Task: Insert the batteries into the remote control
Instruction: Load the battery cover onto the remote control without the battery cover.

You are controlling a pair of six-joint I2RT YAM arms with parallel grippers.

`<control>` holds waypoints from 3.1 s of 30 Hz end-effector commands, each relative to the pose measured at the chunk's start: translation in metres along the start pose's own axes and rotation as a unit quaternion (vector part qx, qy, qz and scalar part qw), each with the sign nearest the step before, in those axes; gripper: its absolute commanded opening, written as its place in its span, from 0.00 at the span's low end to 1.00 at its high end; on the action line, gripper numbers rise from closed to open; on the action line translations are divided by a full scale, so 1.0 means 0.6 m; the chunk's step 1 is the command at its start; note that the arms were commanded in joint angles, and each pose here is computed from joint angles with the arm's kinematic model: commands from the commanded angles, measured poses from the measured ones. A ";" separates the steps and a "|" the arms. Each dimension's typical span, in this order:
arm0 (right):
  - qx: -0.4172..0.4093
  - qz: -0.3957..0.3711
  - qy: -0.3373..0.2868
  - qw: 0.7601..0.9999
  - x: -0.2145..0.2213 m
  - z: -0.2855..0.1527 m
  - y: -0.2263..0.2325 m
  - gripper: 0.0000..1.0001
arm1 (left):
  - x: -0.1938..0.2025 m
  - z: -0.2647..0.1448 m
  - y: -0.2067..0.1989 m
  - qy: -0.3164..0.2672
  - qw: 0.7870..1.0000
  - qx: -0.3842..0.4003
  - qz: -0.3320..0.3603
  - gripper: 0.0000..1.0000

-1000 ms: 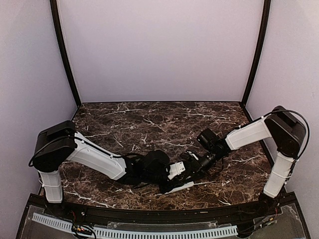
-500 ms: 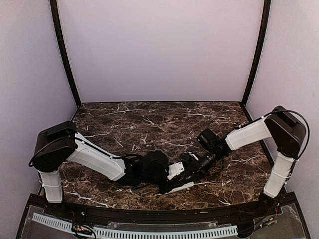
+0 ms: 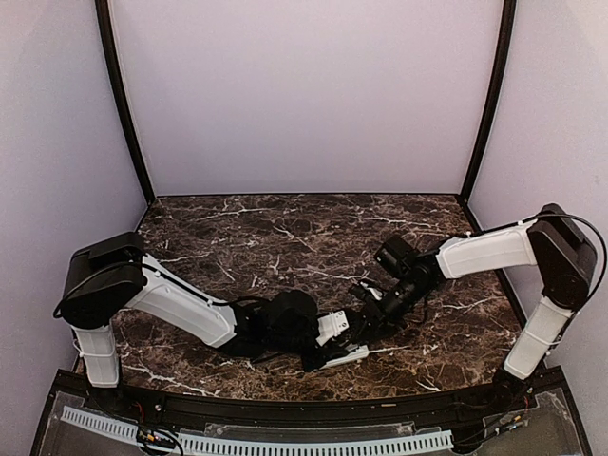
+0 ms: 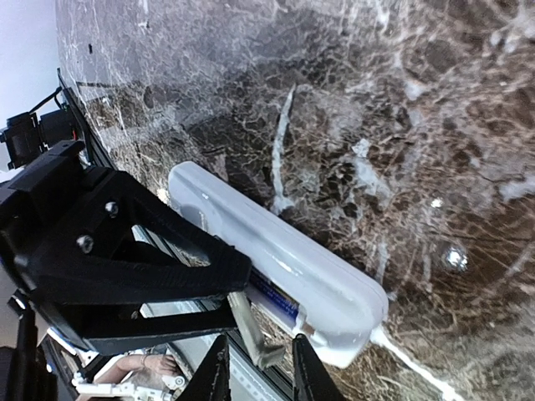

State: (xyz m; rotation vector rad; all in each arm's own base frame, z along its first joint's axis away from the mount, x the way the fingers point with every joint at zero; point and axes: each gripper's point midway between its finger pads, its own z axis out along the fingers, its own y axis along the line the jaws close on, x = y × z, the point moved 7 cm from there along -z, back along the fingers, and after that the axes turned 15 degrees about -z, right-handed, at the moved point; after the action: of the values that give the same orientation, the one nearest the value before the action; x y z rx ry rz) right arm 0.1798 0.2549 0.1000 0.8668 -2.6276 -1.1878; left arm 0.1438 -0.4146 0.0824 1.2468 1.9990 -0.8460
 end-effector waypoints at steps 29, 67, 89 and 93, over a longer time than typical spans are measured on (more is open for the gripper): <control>0.040 -0.001 -0.002 0.999 0.008 0.005 0.013 0.01 | 0.076 -0.009 -0.001 0.098 0.995 -0.001 -0.007 0.09; 0.012 -0.007 -0.014 1.000 0.005 0.038 0.012 0.00 | 0.125 -0.011 0.028 0.153 0.983 -0.099 0.015 0.22; 0.020 -0.008 -0.019 1.000 0.016 0.045 0.016 0.00 | 0.111 -0.018 0.024 0.131 0.987 -0.095 0.001 0.39; 0.017 -0.003 -0.026 1.000 0.021 0.048 0.015 0.00 | 0.115 -0.016 0.025 0.133 0.986 -0.097 0.000 0.39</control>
State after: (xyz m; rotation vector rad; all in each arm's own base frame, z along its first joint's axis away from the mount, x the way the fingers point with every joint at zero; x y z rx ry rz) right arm 0.1734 0.2570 0.0942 0.8022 -2.7514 -1.1364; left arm 0.1392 -0.4047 0.0780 1.1990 2.0366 -0.6991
